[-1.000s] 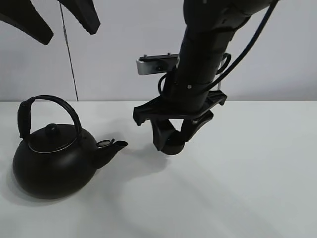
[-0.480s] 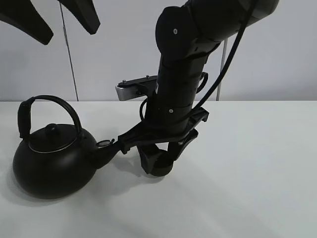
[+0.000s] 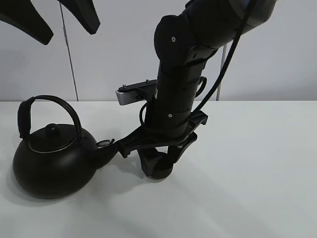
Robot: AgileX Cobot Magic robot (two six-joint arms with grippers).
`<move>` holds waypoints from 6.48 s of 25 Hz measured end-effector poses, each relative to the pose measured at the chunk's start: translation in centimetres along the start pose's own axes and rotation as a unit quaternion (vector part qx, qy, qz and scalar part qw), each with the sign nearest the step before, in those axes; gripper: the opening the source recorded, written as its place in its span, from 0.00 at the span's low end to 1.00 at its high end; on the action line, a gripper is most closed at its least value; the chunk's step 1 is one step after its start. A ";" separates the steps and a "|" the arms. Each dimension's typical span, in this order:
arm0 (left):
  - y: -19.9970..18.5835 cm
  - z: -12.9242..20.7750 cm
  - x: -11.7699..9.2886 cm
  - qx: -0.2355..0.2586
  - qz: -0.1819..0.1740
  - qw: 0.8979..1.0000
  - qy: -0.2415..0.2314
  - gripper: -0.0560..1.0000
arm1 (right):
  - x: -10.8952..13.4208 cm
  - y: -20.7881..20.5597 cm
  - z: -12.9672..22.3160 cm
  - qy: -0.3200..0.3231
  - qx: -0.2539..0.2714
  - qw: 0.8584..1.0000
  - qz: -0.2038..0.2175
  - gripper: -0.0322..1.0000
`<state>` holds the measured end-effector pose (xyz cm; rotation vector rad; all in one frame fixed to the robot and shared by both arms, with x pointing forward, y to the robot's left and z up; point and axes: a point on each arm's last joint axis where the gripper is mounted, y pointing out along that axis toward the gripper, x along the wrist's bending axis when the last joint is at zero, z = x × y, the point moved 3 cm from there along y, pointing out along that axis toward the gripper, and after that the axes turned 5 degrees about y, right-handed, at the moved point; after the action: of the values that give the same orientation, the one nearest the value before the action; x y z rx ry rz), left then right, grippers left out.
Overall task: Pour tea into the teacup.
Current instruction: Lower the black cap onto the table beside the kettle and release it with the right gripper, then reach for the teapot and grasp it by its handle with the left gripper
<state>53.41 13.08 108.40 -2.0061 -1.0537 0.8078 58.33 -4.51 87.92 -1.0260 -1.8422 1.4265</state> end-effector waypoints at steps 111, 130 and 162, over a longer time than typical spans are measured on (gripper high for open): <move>-2.4 0.9 1.6 -0.148 -0.080 0.982 0.083 0.59 | -10.8 -17.2 1.7 0.244 -0.139 0.960 0.020 0.59; 1.2 15.4 6.4 -0.322 -0.151 0.918 0.178 0.59 | -11.3 -18.6 -1.4 0.233 -0.276 0.932 0.010 0.59; 9.4 15.7 9.8 -0.360 -0.160 0.914 0.096 0.59 | -11.3 -18.6 -1.4 0.233 -0.277 0.932 0.010 0.59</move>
<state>49.62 22.40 90.27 -2.3298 -1.6650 0.0205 61.40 -15.76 106.33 -1.5015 -1.8936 0.5797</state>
